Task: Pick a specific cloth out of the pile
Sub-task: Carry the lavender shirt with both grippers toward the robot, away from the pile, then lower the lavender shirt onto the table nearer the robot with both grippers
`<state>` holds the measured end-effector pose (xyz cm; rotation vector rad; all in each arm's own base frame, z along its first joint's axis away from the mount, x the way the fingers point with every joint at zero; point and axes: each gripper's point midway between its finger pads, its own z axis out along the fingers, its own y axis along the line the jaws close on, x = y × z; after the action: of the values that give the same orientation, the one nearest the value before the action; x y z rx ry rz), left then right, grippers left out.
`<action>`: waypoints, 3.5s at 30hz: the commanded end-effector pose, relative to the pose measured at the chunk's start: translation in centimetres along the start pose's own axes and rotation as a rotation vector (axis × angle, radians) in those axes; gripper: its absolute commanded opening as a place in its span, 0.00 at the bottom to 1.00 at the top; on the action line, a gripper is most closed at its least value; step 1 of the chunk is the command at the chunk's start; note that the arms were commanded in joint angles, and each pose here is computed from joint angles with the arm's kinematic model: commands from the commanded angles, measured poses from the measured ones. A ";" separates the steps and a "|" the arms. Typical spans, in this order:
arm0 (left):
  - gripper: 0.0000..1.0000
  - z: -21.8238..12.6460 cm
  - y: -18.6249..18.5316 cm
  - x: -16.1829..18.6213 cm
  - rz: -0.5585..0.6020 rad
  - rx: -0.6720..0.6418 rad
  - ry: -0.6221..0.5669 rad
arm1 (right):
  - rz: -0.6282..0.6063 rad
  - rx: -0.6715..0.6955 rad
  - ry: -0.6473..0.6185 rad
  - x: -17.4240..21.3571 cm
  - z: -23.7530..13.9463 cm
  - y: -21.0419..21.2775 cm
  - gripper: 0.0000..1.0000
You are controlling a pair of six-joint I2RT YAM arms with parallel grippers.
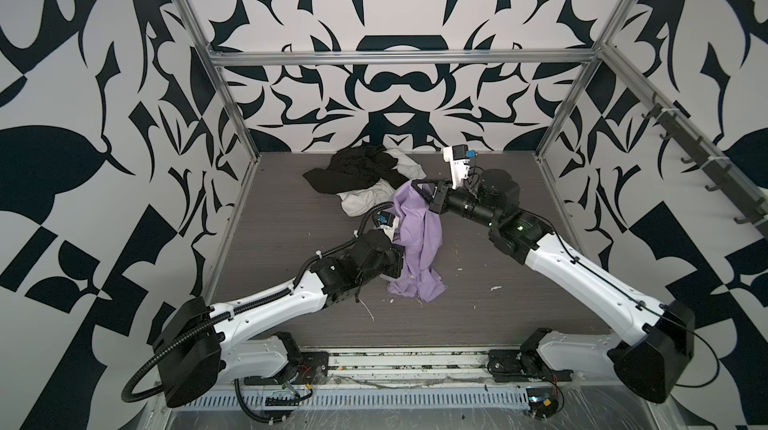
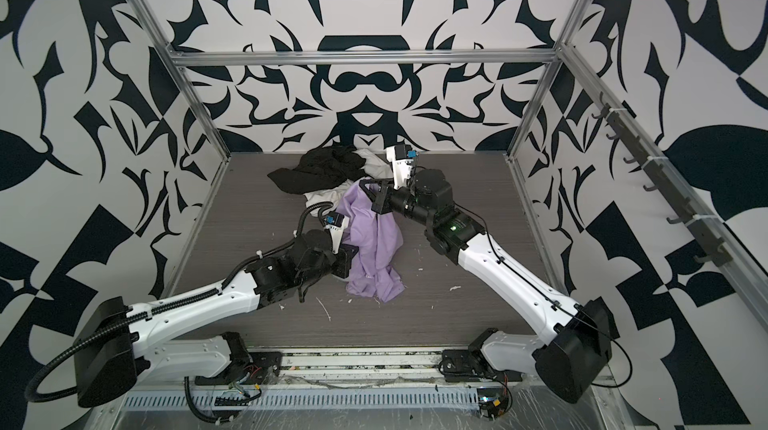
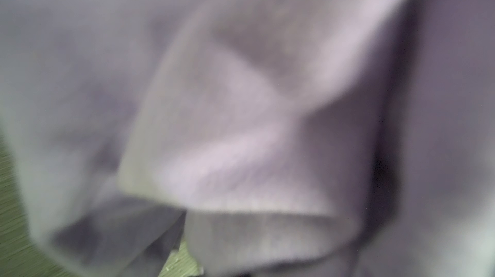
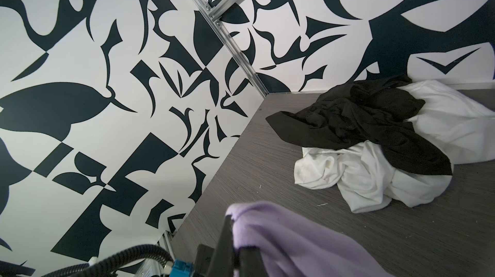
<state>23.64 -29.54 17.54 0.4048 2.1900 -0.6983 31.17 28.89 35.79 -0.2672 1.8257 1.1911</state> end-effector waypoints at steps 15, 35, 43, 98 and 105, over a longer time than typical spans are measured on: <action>0.06 -0.3 0.7 1.2 -0.080 0.005 0.038 | -0.006 -0.031 0.000 0.3 -1.3 0.6 0.00; 0.52 -4.2 1.3 -0.7 -0.066 -0.006 -0.055 | 0.002 0.035 0.027 1.9 -1.7 -1.5 0.00; 0.68 -5.1 1.5 -1.3 -0.064 -0.012 -0.079 | -0.008 0.062 0.026 1.9 -2.1 -2.0 0.00; 0.89 -4.1 6.2 -0.1 -0.266 -0.095 0.034 | 0.011 0.121 0.342 12.3 -5.3 -4.6 0.00; 0.89 -4.0 6.3 -0.2 -0.260 -0.104 0.046 | 0.018 0.130 0.421 15.3 -5.8 -4.8 0.00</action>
<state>24.22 -22.08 16.79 0.0962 2.3412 -0.7090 22.98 25.80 21.06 -0.4186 2.2853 1.0646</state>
